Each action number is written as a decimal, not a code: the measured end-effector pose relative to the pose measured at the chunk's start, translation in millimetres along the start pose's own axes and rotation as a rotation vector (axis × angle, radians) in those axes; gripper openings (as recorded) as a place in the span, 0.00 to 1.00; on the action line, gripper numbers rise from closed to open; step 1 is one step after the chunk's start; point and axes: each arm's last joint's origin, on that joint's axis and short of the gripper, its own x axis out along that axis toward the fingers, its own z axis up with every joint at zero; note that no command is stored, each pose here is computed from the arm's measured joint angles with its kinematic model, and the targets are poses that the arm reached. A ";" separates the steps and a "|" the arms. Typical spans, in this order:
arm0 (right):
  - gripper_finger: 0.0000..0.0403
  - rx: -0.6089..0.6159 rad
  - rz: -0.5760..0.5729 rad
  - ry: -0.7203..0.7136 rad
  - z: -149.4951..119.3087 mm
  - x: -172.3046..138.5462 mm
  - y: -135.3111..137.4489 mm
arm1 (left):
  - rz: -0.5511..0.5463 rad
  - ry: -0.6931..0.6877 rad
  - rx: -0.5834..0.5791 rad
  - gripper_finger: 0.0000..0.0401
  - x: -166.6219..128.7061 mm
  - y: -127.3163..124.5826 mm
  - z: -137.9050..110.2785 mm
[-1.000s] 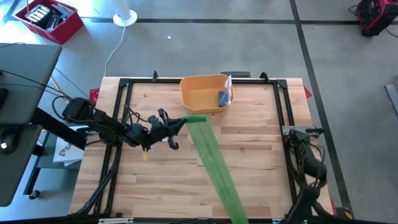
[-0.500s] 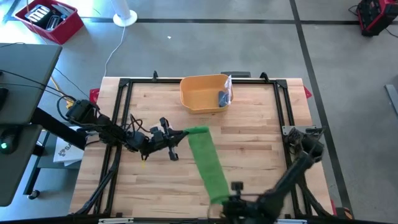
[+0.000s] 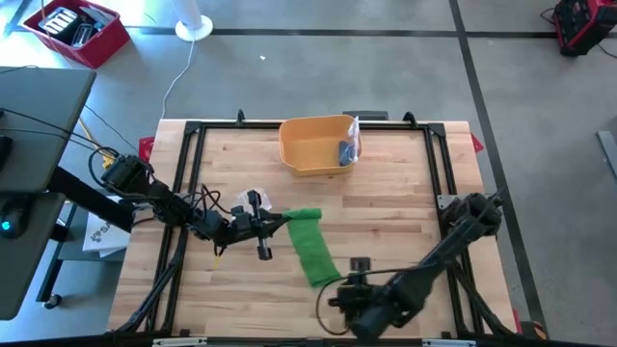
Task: Roll bandage
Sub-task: Roll the green bandage
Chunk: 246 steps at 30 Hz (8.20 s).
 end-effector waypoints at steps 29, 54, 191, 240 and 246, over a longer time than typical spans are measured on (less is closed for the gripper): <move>0.45 -0.129 0.165 -0.238 -77.1 136.5 -38.0 | -0.052 0.100 0.098 0.01 10.6 -12.6 -3.0; 0.00 -0.105 -0.013 -0.391 20.4 -94.5 0.1 | -0.127 0.306 0.055 0.01 0.3 -22.9 -25.1; 0.33 0.025 0.192 -0.320 -88.3 -14.1 15.5 | -0.191 0.152 -0.128 0.01 72.9 -100.5 -7.4; 0.00 0.007 0.464 -0.335 -49.0 26.0 8.0 | 0.063 0.356 -0.072 0.01 40.2 -7.4 -86.8; 0.00 0.145 0.130 -0.686 -48.4 -66.6 -22.1 | -0.100 0.297 -0.162 0.01 32.9 -27.3 -76.2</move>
